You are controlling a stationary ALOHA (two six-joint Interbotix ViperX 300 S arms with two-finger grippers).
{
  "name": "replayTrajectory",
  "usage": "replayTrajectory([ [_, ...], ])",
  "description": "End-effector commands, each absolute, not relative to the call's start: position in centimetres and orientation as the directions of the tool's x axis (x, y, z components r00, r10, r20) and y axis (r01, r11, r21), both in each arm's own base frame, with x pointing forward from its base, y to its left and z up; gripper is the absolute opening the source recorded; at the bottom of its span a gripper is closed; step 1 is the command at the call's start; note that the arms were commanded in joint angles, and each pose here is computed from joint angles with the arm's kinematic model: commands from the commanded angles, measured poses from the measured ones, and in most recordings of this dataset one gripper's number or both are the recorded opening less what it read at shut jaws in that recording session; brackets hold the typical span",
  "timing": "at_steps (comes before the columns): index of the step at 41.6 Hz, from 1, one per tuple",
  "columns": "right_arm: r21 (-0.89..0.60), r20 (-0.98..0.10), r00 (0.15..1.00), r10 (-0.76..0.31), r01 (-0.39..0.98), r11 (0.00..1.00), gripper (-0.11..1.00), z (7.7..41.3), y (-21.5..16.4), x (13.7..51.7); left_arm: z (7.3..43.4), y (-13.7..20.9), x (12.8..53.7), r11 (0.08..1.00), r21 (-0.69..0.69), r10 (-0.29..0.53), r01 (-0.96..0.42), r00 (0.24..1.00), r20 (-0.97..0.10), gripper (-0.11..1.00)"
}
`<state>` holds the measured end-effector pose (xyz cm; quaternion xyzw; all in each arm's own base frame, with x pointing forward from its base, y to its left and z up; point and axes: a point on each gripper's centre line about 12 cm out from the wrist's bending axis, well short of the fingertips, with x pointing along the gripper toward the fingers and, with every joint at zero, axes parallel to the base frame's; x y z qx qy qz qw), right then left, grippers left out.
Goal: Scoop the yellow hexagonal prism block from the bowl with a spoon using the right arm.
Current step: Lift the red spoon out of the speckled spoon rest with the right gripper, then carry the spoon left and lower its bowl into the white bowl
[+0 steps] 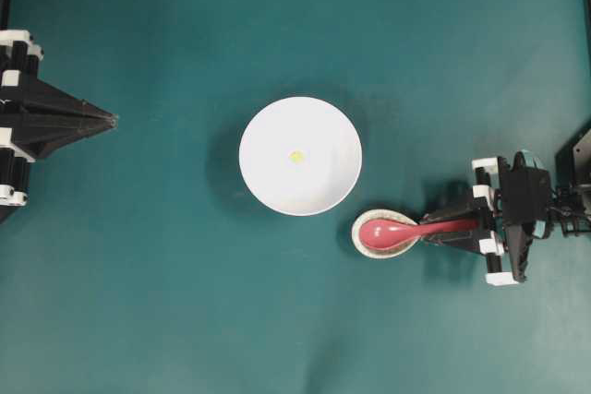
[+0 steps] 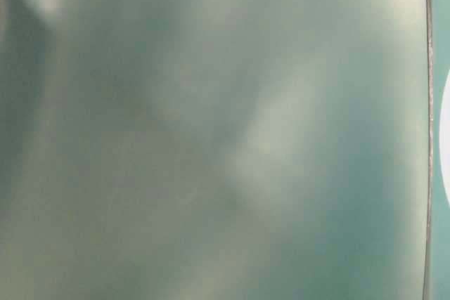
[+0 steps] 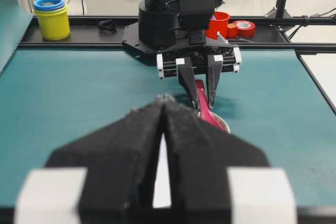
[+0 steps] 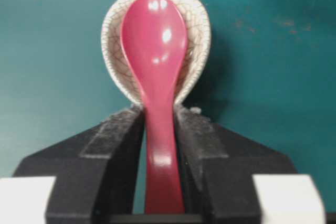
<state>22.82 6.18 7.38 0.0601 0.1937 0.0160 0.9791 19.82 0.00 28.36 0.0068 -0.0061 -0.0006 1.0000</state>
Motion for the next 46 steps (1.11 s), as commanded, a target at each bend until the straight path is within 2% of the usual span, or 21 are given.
replayTrajectory([
  [1, 0.133, -0.354, 0.933, 0.059, -0.012, 0.991, 0.3, 7.8, 6.4, 23.1, 29.1, 0.0, 20.1, 1.0, 0.017, 0.0, 0.0, 1.0, 0.031, 0.0],
  [4, 0.134, -0.352, 0.934, 0.059, -0.012, 0.991, 0.25, 7.9, 6.4, 23.1, 29.1, 0.0, 20.1, 1.0, 0.018, 0.0, 0.0, 1.0, 0.031, 0.0],
  [11, 0.147, -0.323, 0.944, 0.063, -0.015, 0.989, 0.25, 8.6, 6.4, 23.3, 29.1, 0.0, 20.1, 1.0, 0.018, 0.0, 0.0, 1.0, 0.026, 0.0],
  [23, 0.194, -0.25, 0.967, 0.048, 0.001, 0.981, 0.25, 12.2, 5.7, 24.0, 28.9, 0.0, 20.0, 1.0, 0.018, -0.001, 0.001, 1.0, 0.003, 0.0],
  [36, 0.184, -0.31, 0.951, -0.003, 0.063, 0.981, 0.25, 15.5, 3.6, 25.8, 29.0, 0.0, 19.9, 1.0, 0.018, 0.0, 0.0, 1.0, 0.005, 0.0],
  [46, 0.185, -0.382, 0.924, 0.002, 0.074, 0.98, 0.25, 19.9, 2.0, 27.9, 28.8, 0.0, 20.0, 1.0, 0.015, -0.001, 0.001, 1.0, -0.005, 0.0],
])
